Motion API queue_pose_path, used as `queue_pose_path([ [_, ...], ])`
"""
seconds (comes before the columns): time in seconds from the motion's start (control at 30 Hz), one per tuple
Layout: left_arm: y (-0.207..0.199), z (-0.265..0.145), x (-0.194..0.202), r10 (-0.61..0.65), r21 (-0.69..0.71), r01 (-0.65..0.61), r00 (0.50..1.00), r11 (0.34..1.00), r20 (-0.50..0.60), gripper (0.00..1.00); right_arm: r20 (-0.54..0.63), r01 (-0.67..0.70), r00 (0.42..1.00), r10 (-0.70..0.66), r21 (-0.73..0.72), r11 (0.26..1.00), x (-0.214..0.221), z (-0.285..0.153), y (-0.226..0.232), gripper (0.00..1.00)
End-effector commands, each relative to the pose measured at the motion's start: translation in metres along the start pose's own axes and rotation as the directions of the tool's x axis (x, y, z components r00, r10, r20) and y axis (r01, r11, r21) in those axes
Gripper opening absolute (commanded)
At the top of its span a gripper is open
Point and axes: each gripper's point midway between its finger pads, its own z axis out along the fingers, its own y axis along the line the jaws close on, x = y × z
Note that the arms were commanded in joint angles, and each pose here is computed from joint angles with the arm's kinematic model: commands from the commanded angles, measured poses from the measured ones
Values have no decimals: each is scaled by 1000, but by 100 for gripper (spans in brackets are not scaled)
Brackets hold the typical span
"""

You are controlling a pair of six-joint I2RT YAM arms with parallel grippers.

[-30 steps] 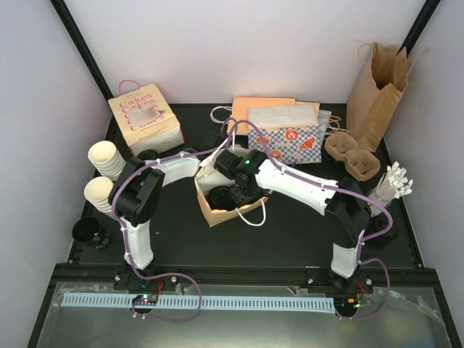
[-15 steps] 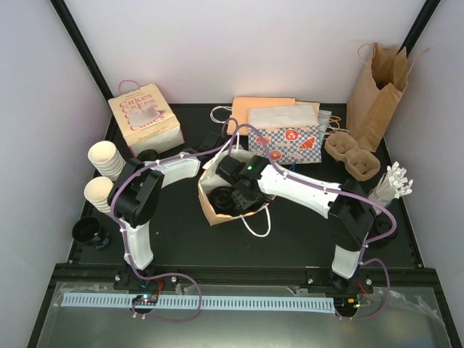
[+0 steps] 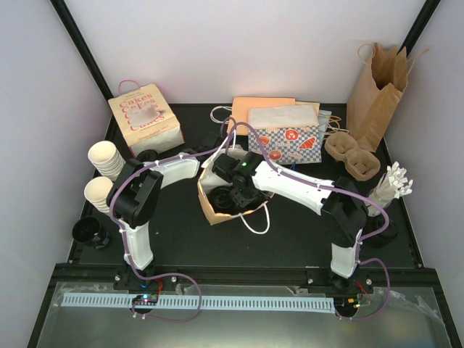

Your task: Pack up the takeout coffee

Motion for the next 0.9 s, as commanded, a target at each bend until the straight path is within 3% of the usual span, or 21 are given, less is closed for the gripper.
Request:
queue_pose_path([
  [0.0, -25, -4, 24, 24, 64, -19, 996, 998, -80, 48, -42, -25, 999, 31, 131, 991, -11, 38, -23, 68],
  [0.53, -27, -7, 22, 25, 67, -21, 997, 998, -70, 47, -38, -41, 998, 45, 118, 992, 1, 34, -25, 67],
  [0.87, -28, -14, 13, 36, 40, -34, 998, 999, -59, 48, 38, -63, 998, 59, 130, 989, -21, 3, -33, 69],
])
